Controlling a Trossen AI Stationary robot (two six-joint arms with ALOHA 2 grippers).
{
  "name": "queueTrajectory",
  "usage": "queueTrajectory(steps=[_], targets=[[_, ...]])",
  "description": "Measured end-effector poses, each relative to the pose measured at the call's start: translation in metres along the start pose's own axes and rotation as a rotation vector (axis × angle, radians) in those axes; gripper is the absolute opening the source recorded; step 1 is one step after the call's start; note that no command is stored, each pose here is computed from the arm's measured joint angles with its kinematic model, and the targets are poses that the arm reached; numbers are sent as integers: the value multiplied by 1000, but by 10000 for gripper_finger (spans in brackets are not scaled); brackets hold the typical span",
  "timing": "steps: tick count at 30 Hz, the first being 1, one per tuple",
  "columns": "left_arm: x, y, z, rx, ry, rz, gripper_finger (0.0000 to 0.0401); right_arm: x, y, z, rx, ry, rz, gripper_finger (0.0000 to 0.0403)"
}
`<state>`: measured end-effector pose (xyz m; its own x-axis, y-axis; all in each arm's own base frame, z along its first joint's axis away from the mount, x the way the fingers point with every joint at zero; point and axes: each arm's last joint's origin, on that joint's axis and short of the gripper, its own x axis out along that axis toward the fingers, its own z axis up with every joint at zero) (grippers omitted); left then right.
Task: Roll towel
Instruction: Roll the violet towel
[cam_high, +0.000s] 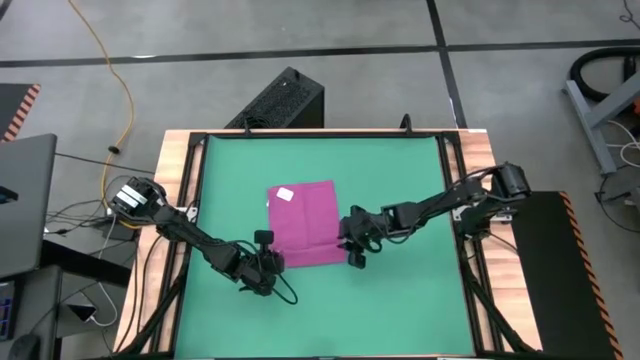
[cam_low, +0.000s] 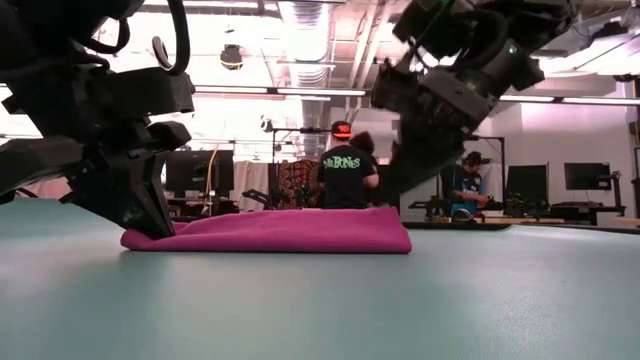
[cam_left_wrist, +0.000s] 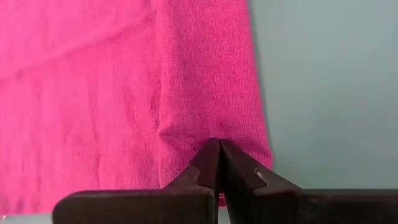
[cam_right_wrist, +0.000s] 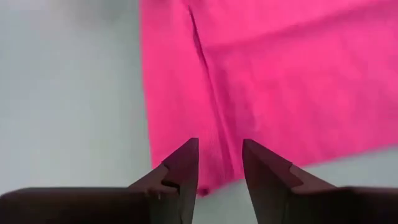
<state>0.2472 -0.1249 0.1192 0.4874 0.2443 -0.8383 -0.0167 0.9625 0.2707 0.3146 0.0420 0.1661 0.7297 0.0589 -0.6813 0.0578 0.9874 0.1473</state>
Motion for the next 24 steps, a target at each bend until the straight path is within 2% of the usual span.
queueTrajectory(steps=[5, 9, 13, 15, 20, 24], targets=[[0, 0, 0, -11, -2, 0, 0, -14, 25, 0, -185, -201, -28, 125], [0, 0, 0, -14, -4, 3, 0, -13, 35, -15, -236, -303, -56, 84], [0, 0, 0, -23, -5, 4, 0, 2, 31, -30, -236, -293, -63, 27], [0, 0, 0, -31, -5, 3, 0, 10, 29, -33, -234, -304, -55, 11], [0, 0, 0, -42, -5, 3, 0, 28, 19, -41, -212, -283, -70, 23], [0, 0, 0, -42, -4, -2, 0, 39, 8, -49, -184, -232, -92, 17]])
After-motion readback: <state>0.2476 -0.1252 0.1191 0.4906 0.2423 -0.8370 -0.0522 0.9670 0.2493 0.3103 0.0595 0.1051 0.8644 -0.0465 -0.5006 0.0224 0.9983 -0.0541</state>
